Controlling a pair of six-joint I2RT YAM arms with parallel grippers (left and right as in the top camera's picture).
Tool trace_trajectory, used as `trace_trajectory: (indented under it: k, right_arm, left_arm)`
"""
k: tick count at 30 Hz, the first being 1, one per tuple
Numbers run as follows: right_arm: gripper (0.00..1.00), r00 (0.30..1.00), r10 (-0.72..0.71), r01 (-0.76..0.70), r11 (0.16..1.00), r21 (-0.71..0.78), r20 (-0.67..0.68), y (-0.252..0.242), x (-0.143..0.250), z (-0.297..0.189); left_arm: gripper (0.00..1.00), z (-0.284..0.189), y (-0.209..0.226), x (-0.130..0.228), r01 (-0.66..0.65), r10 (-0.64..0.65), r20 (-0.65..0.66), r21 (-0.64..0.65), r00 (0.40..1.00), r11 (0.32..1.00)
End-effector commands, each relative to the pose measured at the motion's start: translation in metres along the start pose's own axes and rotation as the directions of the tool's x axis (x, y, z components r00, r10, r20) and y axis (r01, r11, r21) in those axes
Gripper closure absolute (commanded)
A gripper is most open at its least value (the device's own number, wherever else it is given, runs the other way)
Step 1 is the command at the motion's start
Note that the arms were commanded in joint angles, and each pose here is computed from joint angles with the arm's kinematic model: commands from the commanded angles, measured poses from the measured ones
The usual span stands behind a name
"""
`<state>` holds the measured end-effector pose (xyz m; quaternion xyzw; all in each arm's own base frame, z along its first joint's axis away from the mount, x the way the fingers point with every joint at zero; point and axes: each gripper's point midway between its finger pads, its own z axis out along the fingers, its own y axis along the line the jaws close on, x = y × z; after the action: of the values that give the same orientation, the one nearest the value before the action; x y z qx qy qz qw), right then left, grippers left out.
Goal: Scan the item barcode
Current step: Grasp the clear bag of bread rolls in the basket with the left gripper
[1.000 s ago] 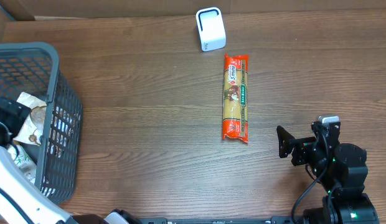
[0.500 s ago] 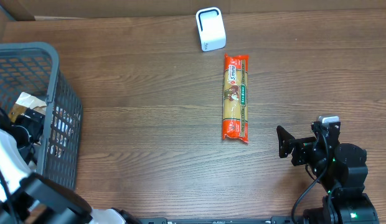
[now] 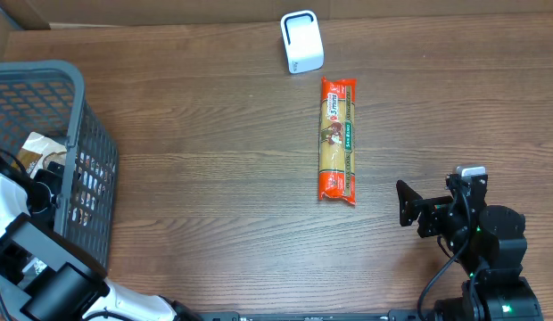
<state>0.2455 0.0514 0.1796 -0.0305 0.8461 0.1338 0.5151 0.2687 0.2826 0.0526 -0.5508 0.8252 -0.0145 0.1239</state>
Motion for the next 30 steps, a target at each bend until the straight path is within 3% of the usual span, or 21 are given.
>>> trace_trajectory:
  k: [1,6,22,23,24,26,27,30]
  right_arm:
    - [0.0,1.0,-0.002,0.002,1.0,-0.003,0.0,0.001,0.001,0.001]
    - [0.0,1.0,-0.002,0.002,1.0,-0.003,0.0,0.001,0.001,0.001]
    - [0.0,1.0,-0.002,0.002,1.0,-0.003,0.0,0.001,0.001,0.001]
    - [0.0,1.0,-0.002,0.002,1.0,-0.003,0.0,0.001,0.001,0.001]
    - [0.0,1.0,-0.002,0.002,1.0,-0.003,0.0,0.001,0.001,0.001]
    - [0.0,1.0,-0.002,0.002,1.0,-0.003,0.0,0.001,0.001,0.001]
    - [0.0,1.0,-0.002,0.002,1.0,-0.003,0.0,0.001,0.001,0.001]
    - [0.0,1.0,-0.002,0.002,1.0,-0.002,0.0,0.001,0.001,0.001]
  left_arm:
    - [0.0,0.015,0.003,0.001,-0.003,0.003,-0.013,-0.024,1.0,1.0]
    - [0.0,0.024,-0.016,-0.003,-0.031,0.031,0.004,0.05,1.0,0.998]
    - [0.1,0.045,-0.035,0.011,-0.101,0.102,-0.014,0.057,0.995,0.993]
    - [0.15,0.048,-0.033,0.014,-0.1,0.101,-0.022,0.055,0.995,0.993]
    - [0.27,0.052,-0.032,0.017,-0.099,0.101,-0.032,0.052,0.994,0.994]
    - [0.75,0.057,-0.029,0.023,-0.096,0.098,-0.054,0.046,0.994,0.994]
    - [0.87,0.058,-0.028,0.025,-0.095,0.098,-0.06,0.044,0.993,0.994]
    - [0.87,0.058,-0.031,0.027,-0.096,0.1,-0.066,0.063,0.993,0.993]
